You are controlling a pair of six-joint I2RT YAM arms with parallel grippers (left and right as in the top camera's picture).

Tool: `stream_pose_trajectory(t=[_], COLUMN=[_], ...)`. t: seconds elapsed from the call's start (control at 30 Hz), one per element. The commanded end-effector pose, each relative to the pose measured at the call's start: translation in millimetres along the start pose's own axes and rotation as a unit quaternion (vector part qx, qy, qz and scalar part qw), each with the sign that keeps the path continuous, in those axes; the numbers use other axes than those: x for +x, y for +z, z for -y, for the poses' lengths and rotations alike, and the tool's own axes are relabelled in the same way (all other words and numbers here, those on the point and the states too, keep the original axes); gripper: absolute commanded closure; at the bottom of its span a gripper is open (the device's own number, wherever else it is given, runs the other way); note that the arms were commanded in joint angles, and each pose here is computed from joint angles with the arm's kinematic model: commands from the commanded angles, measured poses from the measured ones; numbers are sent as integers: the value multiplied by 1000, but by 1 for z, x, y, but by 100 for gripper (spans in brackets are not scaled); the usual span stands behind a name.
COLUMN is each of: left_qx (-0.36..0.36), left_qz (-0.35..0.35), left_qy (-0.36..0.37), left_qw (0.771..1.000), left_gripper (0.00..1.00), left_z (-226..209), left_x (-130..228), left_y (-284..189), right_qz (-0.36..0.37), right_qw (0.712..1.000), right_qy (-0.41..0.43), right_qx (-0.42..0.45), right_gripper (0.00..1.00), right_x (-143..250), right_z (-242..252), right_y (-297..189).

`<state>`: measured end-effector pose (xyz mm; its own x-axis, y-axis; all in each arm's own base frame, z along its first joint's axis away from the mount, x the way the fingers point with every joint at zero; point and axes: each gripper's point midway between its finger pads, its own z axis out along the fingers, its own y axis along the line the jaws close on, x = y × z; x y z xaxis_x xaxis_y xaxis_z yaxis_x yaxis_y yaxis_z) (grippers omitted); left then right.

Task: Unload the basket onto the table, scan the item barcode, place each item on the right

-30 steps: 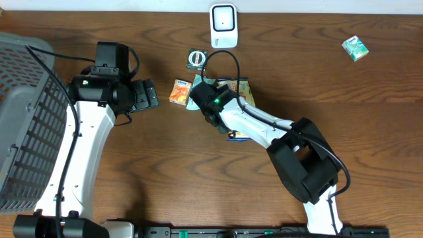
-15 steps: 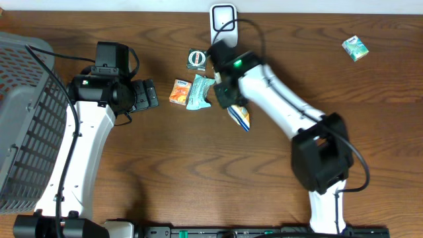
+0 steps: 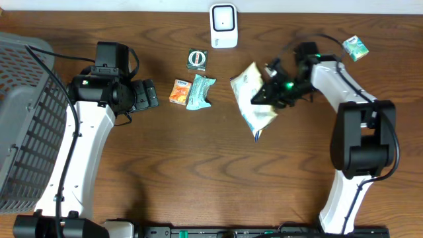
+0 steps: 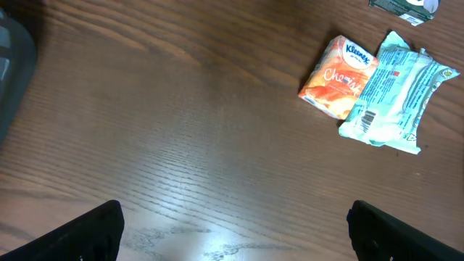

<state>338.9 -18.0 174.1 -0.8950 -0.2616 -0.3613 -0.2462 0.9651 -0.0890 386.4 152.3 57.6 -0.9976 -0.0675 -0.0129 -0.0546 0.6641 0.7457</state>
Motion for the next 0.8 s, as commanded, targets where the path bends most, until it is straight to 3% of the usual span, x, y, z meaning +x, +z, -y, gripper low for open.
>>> stream_pose_trajectory(t=[0.0, 0.3, 0.5, 0.6, 0.7, 0.77], left_qx=[-7, -7, -7, -7, -7, -7], left_qz=[1, 1, 1, 0, 1, 1], left_qy=[2, 2, 2, 2, 2, 2], left_qw=[1000, 1000, 1000, 1000, 1000, 1000], left_gripper=[2, 2, 2, 2, 2, 2], left_z=[-2, -2, -2, -2, -2, -2], left_x=[-1, -1, -1, -1, -1, -1], left_y=[0, 0, 0, 1, 0, 0], right_qz=[28, 36, -17, -37, -50, -56], right_qw=[999, 998, 984, 976, 976, 975], right_qy=[2, 31, 33, 31, 24, 21], right_qx=[-41, 49, 174, 210, 212, 212], right_gripper=[58, 50, 15, 3, 2, 9], right_x=[-7, -18, 5, 13, 19, 22], right_z=[-5, 8, 34, 38, 35, 33], right_y=[-22, -69, -59, -51, -41, -35])
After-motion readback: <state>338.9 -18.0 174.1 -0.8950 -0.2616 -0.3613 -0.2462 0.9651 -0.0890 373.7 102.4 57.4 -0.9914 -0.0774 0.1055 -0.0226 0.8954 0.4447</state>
